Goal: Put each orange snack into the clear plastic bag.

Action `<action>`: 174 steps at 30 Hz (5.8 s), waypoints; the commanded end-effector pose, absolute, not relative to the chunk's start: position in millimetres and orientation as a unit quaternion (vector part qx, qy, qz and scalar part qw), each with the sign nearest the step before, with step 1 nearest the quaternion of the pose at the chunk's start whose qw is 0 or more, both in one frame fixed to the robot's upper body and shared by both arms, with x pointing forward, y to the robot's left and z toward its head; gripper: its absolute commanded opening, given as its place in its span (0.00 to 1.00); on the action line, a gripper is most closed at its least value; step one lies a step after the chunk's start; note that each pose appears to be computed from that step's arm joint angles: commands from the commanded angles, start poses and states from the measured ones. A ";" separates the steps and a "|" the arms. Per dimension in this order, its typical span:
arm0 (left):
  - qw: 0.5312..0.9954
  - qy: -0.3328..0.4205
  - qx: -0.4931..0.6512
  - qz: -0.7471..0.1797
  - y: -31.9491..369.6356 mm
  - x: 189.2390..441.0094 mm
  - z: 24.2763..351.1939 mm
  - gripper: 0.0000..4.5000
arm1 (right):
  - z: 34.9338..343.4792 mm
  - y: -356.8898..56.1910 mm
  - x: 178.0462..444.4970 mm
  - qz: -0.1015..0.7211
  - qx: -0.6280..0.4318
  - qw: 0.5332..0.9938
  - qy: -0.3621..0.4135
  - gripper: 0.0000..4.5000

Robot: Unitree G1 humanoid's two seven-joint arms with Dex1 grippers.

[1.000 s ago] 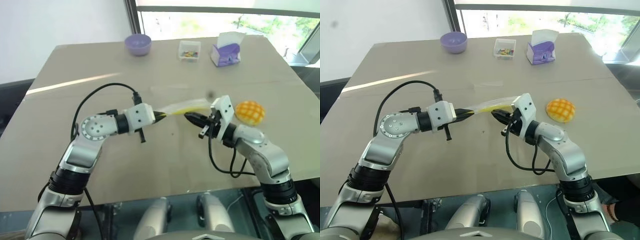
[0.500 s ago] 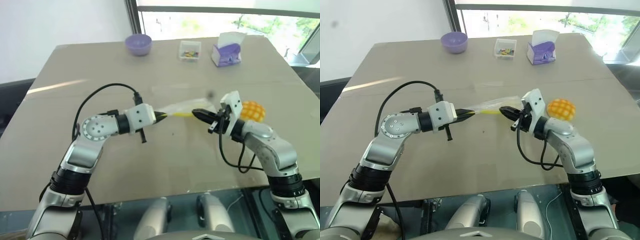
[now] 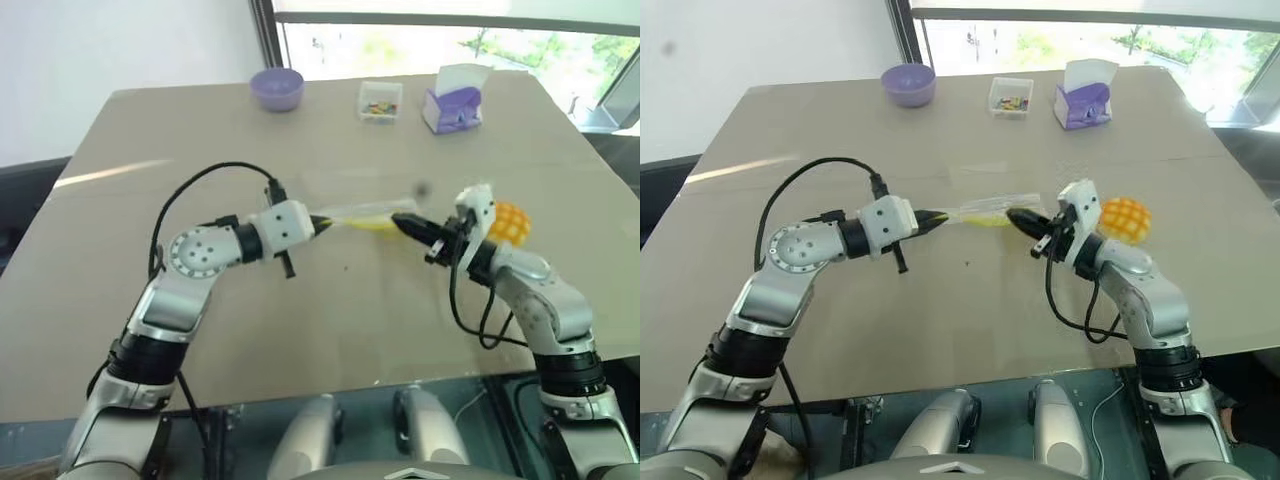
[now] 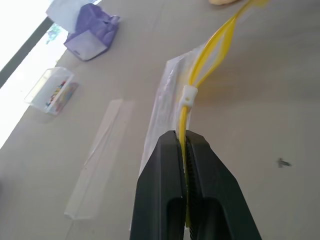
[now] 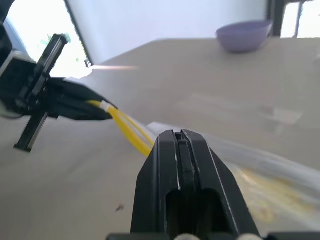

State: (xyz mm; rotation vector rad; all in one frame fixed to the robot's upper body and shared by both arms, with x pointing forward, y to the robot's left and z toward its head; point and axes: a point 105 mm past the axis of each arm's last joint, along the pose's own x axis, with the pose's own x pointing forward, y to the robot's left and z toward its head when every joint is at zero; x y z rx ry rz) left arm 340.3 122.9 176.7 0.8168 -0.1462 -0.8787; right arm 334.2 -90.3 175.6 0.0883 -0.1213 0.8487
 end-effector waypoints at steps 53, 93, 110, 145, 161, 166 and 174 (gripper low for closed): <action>0.851 -0.120 0.372 -0.350 107.5 356.5 203.0 0.00 | 202.9 -37.8 340.1 0.432 0.048 0.900 -0.008 0.01; 0.837 -0.117 0.378 -0.378 102.1 347.4 196.5 0.00 | 198.2 -44.7 345.0 0.426 0.072 0.902 0.012 0.01; 0.834 -0.117 0.381 -0.381 100.7 344.6 194.2 0.00 | 205.1 -42.9 342.7 0.435 0.085 0.897 0.004 0.01; 0.818 -0.116 0.371 -0.424 88.9 332.3 185.6 0.00 | 205.3 -32.8 365.5 0.380 0.275 0.883 0.034 0.01; 0.813 -0.112 0.363 -0.440 87.7 325.9 182.4 0.00 | 191.7 -25.1 373.3 0.372 0.153 0.915 -0.004 0.01; 0.812 -0.114 0.363 -0.443 86.8 326.1 183.9 0.00 | 191.5 -29.6 379.4 0.349 0.190 0.918 0.006 0.01; 0.808 -0.125 0.348 -0.459 82.2 319.4 186.3 0.00 | 166.4 -47.1 401.9 0.249 -0.233 0.934 -0.106 0.01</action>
